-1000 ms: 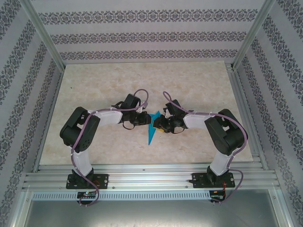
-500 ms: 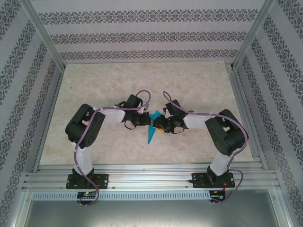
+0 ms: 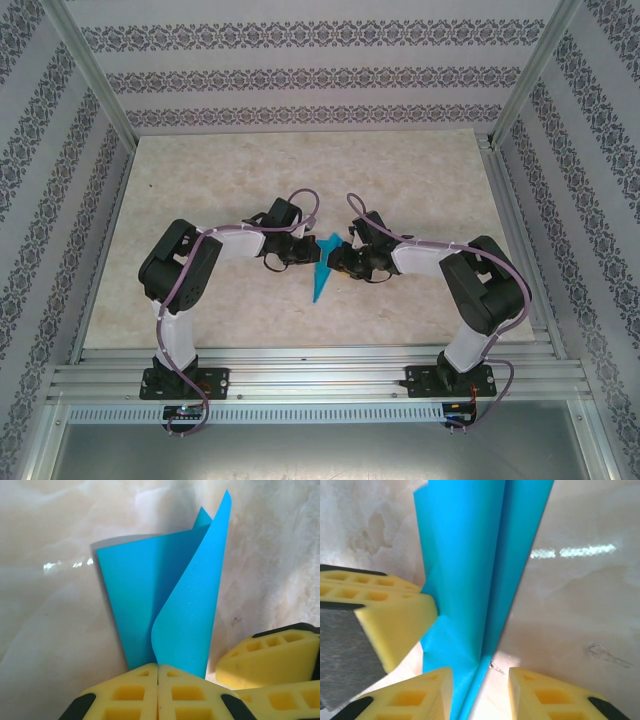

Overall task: Fold a paper plane with a square sheet of paper (fold left side to right side)
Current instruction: Fold the wing for the fifth time at the center of the table.

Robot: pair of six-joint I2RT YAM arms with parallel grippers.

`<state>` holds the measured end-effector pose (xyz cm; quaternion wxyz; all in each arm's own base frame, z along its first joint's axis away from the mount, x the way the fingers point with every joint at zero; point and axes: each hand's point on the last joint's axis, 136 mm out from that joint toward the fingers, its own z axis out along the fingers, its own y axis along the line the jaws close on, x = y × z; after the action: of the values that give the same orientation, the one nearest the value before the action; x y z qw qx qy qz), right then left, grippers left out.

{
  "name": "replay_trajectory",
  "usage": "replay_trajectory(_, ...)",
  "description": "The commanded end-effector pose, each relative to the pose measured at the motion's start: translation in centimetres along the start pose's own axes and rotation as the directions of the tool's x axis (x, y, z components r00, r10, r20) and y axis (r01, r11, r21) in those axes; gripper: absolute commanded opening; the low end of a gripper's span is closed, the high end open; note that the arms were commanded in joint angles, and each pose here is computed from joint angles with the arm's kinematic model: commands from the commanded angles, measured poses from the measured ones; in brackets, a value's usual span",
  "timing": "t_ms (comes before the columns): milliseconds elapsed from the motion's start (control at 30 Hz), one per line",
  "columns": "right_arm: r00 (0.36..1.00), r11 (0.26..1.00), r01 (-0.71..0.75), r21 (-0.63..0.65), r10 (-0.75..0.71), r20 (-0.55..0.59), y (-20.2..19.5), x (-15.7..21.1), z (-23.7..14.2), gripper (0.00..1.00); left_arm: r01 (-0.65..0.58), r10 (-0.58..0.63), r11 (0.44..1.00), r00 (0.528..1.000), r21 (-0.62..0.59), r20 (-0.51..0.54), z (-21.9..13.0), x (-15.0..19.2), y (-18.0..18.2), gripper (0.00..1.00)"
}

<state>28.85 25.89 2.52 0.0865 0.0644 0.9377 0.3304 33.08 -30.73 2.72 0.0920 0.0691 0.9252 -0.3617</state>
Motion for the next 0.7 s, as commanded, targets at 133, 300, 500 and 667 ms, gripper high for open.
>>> replay_trajectory(133,0.997,0.996,0.053,-0.078,-0.049,0.057,2.3,-1.1,-1.0,0.25,-0.034,0.034,0.999,0.999,0.021,0.001,0.5,-0.9,0.0,0.09)
replay_trajectory(300,0.995,0.993,0.063,-0.099,-0.055,0.078,2.9,-1.6,-1.1,0.18,-0.030,0.030,0.999,1.000,0.021,-0.007,0.8,-0.8,0.1,0.09)
replay_trajectory(500,0.997,0.992,0.051,-0.119,-0.043,0.067,3.4,-1.9,0.0,0.17,-0.030,0.030,0.999,0.999,0.019,-0.010,1.0,-0.9,0.2,0.09)
replay_trajectory(667,0.998,0.997,0.024,-0.076,-0.020,0.058,1.9,-1.7,1.0,0.16,-0.025,0.025,1.000,1.000,0.019,-0.010,1.1,-1.1,0.2,0.10)
